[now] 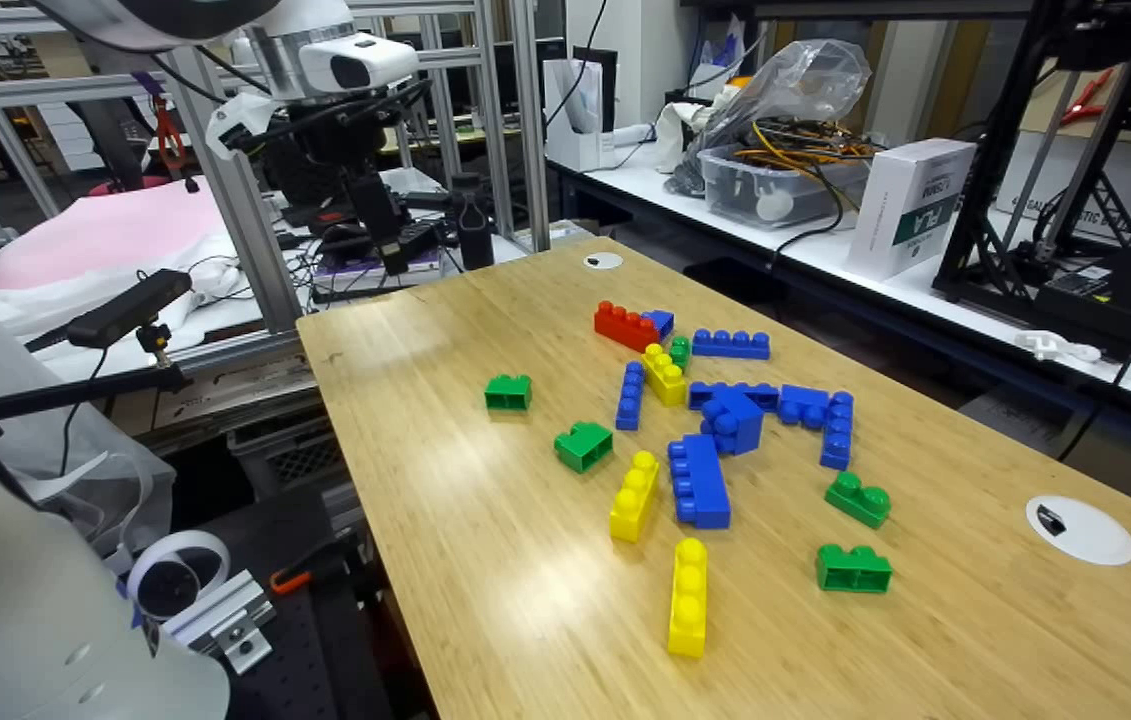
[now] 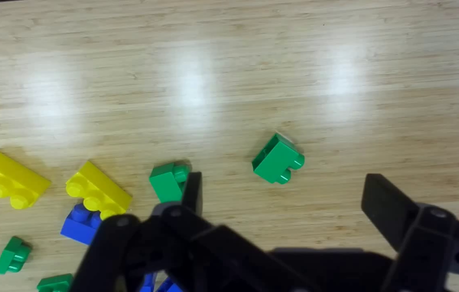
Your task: Set one green block upright on the table
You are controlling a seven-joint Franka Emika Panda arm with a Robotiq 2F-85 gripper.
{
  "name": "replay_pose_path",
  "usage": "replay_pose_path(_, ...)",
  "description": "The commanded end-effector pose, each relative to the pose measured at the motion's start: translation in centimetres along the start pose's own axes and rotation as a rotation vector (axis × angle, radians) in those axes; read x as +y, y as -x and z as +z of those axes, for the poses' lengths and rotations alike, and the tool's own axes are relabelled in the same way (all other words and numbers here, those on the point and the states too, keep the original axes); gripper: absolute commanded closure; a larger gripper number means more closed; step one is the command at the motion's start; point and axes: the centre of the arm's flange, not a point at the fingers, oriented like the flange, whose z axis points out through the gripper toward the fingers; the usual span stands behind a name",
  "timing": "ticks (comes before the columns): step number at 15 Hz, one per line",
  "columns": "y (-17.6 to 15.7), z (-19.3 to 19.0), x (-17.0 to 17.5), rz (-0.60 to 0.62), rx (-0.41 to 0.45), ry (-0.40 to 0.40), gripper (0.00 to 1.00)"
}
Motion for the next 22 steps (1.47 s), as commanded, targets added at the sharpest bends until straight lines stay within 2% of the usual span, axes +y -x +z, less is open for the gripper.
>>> replay_pose_path(1, -0.6, 0.3, 0.1, -0.047, -0.008, 0.005, 0.0)
replay_pose_path(4, -2.4, 0.1, 1.0, -0.188, -0.024, -0.006, 0.0)
replay_pose_path(10, -7.5, -0.3, 3.0, -0.46, -0.033, 0.044, 0.0)
replay_pose_path(14, -11.2, 0.1, 3.9, -0.628, -0.037, 0.041, 0.0)
replay_pose_path(17, -13.9, 0.9, 5.0, -0.757, -0.071, 0.037, 0.0)
replay_pose_path(19, -15.5, 1.9, 5.8, -0.839, -0.105, 0.063, 0.0)
replay_pose_path(22, -17.2, 4.0, 6.3, -0.916, -0.173, 0.147, 0.0)
